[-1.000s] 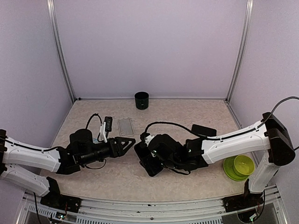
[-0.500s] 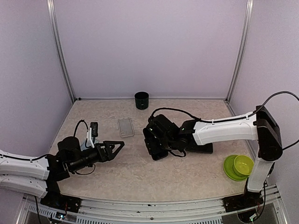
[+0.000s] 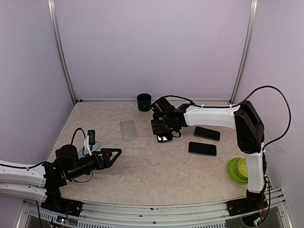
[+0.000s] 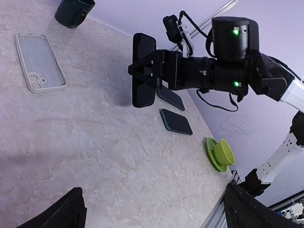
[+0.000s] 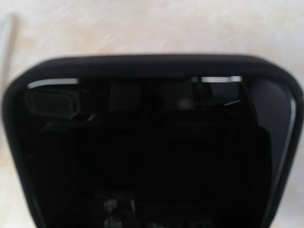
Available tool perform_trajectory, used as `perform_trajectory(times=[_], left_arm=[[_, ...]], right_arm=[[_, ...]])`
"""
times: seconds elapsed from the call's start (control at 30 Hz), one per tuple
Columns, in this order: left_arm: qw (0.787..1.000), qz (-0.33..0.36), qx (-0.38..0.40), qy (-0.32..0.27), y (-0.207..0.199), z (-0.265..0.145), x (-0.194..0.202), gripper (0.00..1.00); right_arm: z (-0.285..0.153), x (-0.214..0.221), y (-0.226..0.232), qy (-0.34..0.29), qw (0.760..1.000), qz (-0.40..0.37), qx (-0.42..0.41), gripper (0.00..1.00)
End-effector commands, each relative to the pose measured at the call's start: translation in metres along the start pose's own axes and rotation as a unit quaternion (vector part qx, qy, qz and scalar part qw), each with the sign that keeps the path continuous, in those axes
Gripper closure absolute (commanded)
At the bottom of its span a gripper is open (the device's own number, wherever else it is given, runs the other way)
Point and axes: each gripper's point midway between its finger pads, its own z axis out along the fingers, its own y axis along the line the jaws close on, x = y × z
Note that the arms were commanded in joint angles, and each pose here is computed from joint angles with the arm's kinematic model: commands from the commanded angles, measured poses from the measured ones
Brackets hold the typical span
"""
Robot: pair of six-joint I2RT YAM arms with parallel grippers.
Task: Put the phone into the phone case
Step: Place the phone with the phone case at the corner of the board.
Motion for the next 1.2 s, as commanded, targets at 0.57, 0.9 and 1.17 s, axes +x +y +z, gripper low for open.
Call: perform_trajectory(times=[0.57,0.9,1.17], left_arm=[[1.000,-0.007,-0.012,0.001,-0.003,-0.007,0.006,0.01],[1.000,-0.004,-0.016,0.003,-0.004,-0.004,0.006,0.01],[1.000,-0.002,-0.016,0.006,-0.006,0.000,0.006,0.01]], right_arm=[[0.078,-0.088,-0.067,-0.040,0.996,0.047,0.059,0.38],[0.097,-0.067,-0.110,-0.004,0.997,0.047,0.069,0.37],[0.108,-0.058,-0.136,0.008,0.996,0.044,0.076,0.36]])
